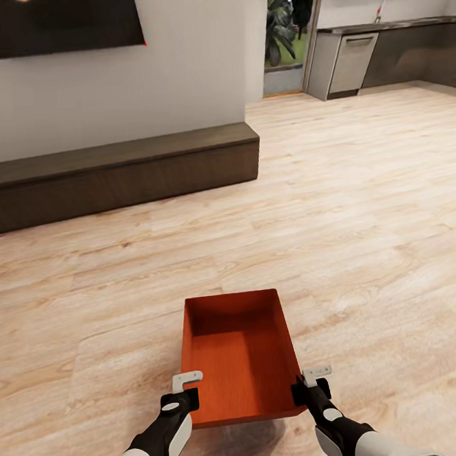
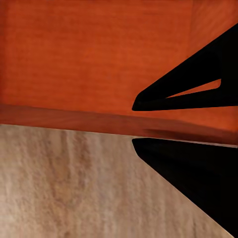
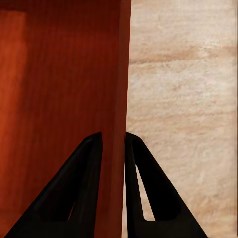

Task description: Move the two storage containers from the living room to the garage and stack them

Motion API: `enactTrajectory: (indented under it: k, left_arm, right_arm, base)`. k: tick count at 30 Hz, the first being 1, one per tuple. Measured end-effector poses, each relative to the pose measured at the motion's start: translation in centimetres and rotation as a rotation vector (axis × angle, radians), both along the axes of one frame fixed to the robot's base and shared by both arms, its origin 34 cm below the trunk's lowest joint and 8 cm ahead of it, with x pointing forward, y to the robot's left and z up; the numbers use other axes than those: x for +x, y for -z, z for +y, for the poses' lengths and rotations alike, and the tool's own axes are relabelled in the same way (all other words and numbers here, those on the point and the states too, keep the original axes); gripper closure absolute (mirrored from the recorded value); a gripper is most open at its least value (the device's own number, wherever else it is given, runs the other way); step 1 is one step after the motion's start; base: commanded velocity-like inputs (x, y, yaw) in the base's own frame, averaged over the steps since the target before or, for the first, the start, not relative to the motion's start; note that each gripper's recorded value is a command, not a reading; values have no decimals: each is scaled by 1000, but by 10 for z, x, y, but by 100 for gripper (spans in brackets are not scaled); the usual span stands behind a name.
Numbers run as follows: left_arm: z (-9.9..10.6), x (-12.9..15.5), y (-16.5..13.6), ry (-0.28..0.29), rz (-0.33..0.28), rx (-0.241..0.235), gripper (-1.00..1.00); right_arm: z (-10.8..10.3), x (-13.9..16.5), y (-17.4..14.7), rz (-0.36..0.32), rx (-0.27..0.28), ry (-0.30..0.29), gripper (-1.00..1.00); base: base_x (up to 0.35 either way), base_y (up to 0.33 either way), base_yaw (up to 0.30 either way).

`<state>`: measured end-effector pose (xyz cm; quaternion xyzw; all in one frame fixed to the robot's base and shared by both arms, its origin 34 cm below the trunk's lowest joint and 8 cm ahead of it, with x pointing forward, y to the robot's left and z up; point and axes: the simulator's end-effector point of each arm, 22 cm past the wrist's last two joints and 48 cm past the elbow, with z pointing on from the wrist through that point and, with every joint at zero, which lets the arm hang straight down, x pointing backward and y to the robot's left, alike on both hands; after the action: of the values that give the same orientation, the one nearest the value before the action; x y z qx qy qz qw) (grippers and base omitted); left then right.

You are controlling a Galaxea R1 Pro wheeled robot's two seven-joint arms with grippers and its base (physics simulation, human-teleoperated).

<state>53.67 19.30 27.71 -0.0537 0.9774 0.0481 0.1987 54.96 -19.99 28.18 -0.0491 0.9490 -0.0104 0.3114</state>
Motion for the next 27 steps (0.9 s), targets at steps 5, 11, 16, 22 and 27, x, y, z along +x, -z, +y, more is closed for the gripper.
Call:
enactTrajectory:
  k: [5,11,16,22,27]
  left_arm:
    - [0,2,-10,0,0,0,100]
    - [0,4,-23,0,0,0,100]
    - [0,6,-33,0,1,0,100]
    - [0,8,-46,0,1,0,100]
    - [0,10,-56,0,1,0,100]
  right_arm:
    - [0,2,-10,0,0,0,100]
    - [0,4,-23,0,0,0,100]
    - [0,6,-33,1,0,0,100]
    - [0,8,-46,1,0,0,100]
    - [0,10,-56,1,0,0,100]
  base:
    - [0,0,0]
    - [0,0,0]
    - [0,0,0]
    - [0,0,0]
    - [0,0,0]
